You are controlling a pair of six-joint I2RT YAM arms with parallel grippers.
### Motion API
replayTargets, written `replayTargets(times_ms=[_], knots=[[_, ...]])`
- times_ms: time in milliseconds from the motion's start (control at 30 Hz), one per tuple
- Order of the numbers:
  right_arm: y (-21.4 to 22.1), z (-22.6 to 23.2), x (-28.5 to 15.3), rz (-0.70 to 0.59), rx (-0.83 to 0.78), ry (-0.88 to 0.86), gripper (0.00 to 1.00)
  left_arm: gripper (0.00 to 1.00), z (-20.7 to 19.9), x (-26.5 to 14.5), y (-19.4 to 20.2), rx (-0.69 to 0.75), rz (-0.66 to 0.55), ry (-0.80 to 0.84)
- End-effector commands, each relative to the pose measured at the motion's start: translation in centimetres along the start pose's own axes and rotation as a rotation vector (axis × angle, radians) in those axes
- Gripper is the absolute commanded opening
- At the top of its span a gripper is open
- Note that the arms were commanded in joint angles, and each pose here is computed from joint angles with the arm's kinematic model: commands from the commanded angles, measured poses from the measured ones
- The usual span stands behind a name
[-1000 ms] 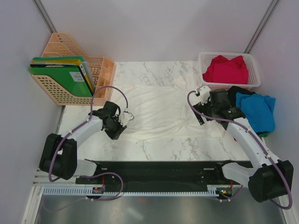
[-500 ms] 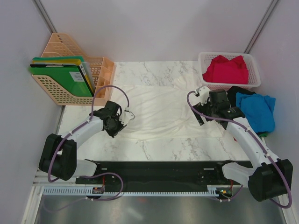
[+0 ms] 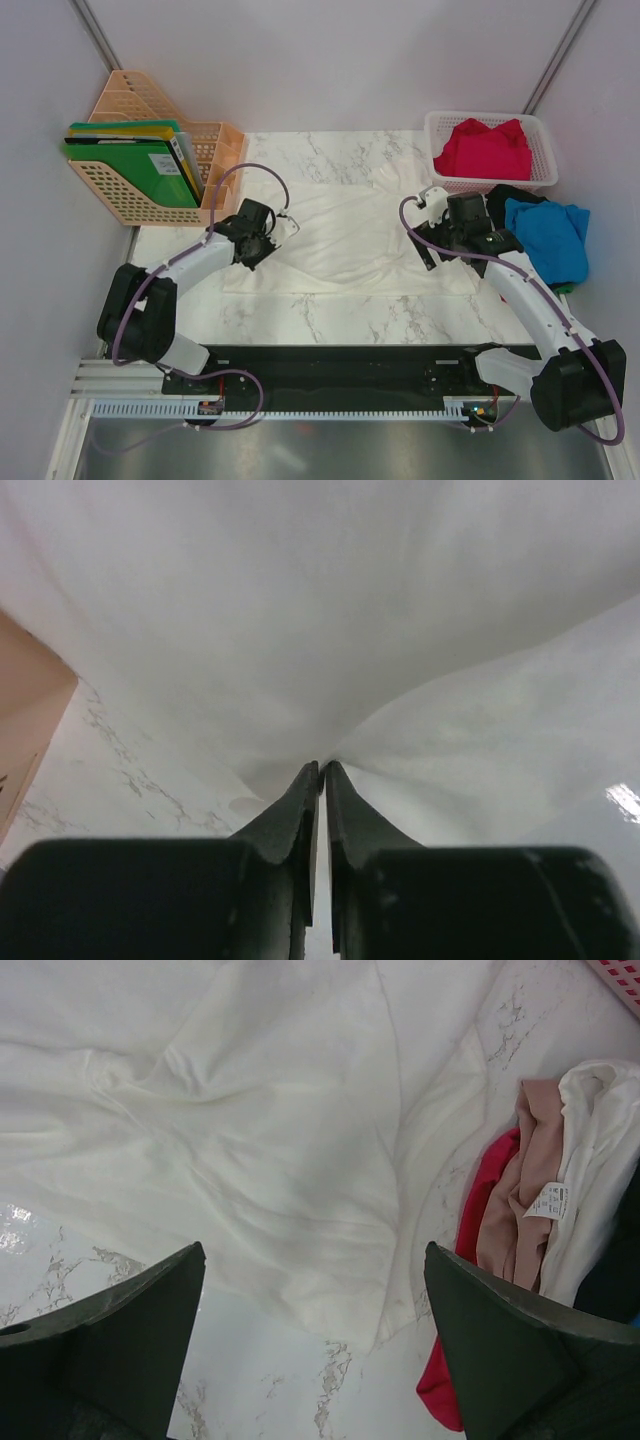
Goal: Fold and stack the t-shirts
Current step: Fold the flattened tshirt in 1/3 of the way
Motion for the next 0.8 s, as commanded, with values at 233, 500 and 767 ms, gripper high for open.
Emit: replayTargets(times_ms=[233,500,767], knots=[[0.8,0.6,0.2,0.005,-0.012,-0.045,0.98,0.81,2.4,1.5,-0.5,0.027,0.041,-0.191],[0.6,0.4,0.4,-0.009,-0.011,-0.023,0.98,0.83,2.3,0.0,0.4,0.040,0.034,-0.229],[-0.8,-1.0,2.5,0.007,-0.046,0.050,0.92,0.82,1.4,1.2,1.0,0.028,0.060,-0.193]])
Point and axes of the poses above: each gripper's point midway between its finger pads, its own x axis out along the fingers, its own z axis along the line the jaws close on, y = z × x, the point moved 5 cm from there along -x, back along the fingers, and after that the axes turned 7 degrees about x, right-handed, at the moved point
